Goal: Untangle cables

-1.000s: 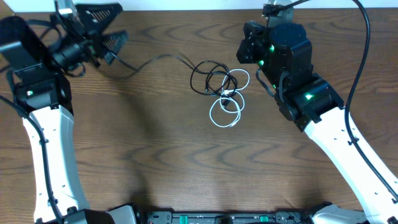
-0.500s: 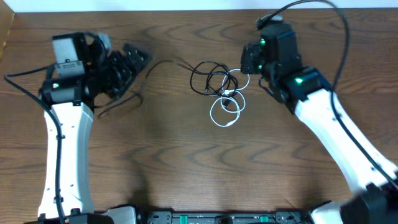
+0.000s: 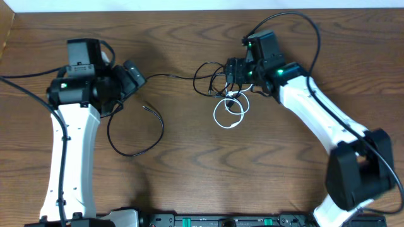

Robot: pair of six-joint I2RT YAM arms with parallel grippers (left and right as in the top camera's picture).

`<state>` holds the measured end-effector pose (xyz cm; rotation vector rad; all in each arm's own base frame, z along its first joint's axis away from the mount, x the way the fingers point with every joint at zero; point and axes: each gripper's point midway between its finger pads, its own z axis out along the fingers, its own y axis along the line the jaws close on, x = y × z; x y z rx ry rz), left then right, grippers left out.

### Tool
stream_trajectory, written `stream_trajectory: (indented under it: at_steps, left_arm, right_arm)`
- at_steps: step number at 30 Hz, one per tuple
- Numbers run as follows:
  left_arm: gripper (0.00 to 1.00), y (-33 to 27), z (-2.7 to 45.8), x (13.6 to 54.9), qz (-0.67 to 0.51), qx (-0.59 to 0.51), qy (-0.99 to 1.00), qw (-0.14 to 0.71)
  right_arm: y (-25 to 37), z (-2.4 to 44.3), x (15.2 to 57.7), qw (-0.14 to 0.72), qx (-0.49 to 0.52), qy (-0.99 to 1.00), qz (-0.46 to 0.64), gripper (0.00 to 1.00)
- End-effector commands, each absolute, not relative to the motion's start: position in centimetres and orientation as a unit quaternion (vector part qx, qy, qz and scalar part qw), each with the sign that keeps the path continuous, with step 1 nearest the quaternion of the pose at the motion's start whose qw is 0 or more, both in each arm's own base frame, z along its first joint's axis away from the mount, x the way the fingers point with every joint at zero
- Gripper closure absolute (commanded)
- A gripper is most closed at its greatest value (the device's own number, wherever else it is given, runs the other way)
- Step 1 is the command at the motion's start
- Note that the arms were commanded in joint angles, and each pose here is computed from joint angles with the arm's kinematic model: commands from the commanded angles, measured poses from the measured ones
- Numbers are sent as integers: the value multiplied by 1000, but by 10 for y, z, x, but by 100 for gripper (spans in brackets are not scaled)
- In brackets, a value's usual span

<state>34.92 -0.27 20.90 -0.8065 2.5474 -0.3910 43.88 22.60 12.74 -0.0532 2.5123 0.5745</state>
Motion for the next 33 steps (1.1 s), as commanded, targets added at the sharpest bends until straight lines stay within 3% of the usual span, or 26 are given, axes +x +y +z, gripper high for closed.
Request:
stream_trajectory:
  at_steps: [1, 7, 21, 28, 33]
  left_arm:
    - [0, -22, 207, 354, -155, -257, 930, 211]
    - [2, -37, 178, 366, -138, -239, 944, 182]
    - [2, -43, 143, 468, -126, -100, 940, 300]
    - [2, -51, 100, 469, -79, 68, 956, 274]
    - [2, -66, 102, 465, -104, 129, 947, 275]
  right_arm:
    - [252, 99, 429, 228, -46, 938, 257, 21]
    - [280, 54, 424, 193, -68, 938, 280, 29]
    - [295, 18, 429, 215, -66, 947, 229, 32]
    - [299, 14, 425, 210, -71, 948, 229, 34]
    - [298, 13, 424, 207, -71, 949, 227, 32]
